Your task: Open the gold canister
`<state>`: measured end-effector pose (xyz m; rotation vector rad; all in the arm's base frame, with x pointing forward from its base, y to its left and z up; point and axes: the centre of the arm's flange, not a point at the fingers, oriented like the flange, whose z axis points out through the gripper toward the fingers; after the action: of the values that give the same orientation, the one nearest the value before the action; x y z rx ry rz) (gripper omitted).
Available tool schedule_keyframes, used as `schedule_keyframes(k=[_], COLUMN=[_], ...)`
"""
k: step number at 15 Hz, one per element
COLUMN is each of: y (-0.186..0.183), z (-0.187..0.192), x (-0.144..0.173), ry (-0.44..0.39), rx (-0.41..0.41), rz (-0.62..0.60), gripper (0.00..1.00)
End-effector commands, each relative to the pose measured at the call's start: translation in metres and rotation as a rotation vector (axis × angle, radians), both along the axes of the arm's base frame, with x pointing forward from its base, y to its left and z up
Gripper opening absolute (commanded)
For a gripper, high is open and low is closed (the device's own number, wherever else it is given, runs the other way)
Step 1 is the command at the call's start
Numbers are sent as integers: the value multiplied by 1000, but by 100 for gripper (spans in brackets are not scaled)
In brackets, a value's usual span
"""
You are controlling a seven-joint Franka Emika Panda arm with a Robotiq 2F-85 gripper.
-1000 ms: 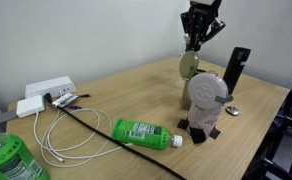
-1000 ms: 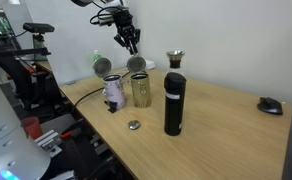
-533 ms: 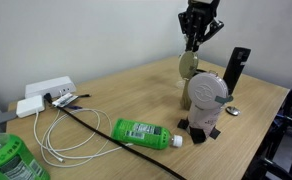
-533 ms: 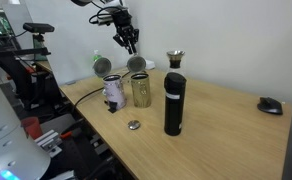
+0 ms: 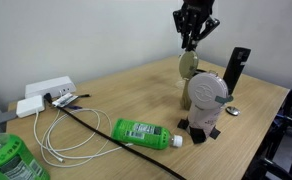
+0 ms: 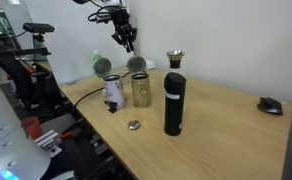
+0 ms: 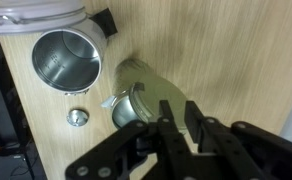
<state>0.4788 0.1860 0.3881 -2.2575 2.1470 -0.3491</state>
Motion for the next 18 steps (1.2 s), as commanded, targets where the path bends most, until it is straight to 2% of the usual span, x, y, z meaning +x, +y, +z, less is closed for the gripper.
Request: schedule_keyframes(k=[1,6,7,8,10,11,12,14,15,18], y=[10,43,50,57,68,73,75,74,73,73], z=[14,51,58,65,76,69,73,72,71,70], x=[0,-9,-13,-18,-29,-23,-26,-25,-24,-24], ry=[-1,-7,-8,-7,-2,-33,-37,-36,-33,-32], rx=[36,110,134,157,210,184,190,189,188,188], rz=[58,131,159,194,289,227,240,233,231,230], gripper=[6,6,16,42,44,50,31,46,50,50])
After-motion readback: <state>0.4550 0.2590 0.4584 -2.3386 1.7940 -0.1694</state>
